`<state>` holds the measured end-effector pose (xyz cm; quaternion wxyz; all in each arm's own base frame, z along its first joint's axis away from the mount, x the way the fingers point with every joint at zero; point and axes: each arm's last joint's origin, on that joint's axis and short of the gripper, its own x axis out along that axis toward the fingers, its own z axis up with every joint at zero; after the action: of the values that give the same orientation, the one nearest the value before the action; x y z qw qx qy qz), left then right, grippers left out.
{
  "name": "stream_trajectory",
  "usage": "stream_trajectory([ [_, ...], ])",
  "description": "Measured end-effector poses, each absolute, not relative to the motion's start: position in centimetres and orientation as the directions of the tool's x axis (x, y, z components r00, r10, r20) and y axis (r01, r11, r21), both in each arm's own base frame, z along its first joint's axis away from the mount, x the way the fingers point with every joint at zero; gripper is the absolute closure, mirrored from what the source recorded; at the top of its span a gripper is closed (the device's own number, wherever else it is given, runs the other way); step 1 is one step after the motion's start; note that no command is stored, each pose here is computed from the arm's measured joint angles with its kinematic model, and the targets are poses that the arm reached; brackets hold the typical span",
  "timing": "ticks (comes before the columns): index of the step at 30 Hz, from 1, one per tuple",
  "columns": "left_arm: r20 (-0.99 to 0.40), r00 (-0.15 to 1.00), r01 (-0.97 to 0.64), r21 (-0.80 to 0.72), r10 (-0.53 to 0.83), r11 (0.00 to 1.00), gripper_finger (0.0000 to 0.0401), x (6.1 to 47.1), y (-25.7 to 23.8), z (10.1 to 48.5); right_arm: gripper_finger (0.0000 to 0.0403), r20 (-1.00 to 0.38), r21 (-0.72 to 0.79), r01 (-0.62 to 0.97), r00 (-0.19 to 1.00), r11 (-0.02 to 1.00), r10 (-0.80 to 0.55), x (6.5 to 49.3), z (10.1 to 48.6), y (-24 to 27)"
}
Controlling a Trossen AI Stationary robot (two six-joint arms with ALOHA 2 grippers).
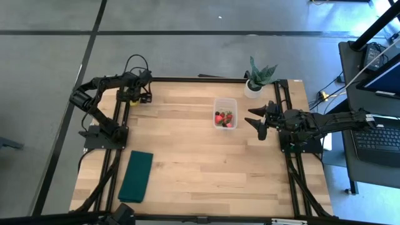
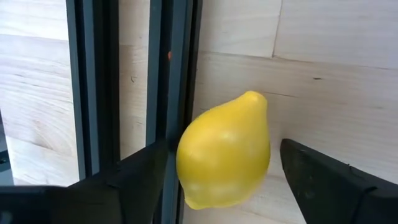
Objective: Pick and placing Produce into tupperware
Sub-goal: Put the yellow lemon into the transparent container
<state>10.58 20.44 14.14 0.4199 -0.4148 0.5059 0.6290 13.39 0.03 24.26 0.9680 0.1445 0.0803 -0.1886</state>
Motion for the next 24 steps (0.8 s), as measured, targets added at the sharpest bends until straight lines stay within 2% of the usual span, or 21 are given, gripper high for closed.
stream_trajectory([
  [13, -0.947, -0.303, -0.949, 0.29, 0.102, -0.124, 0.0152, 10.56, 20.39, 14.14, 0.015, -0.21, 0.248, 0.388, 0.916, 0.888, -0.342, 13.39, 24.26, 0.03],
  [24, -0.951, -0.296, -0.952, 0.287, 0.093, -0.103, 0.0159, 10.56, 20.34, 14.15, 0.015, -0.21, 0.25, 0.388, 0.916, 0.887, -0.342, 13.39, 24.26, 0.03],
])
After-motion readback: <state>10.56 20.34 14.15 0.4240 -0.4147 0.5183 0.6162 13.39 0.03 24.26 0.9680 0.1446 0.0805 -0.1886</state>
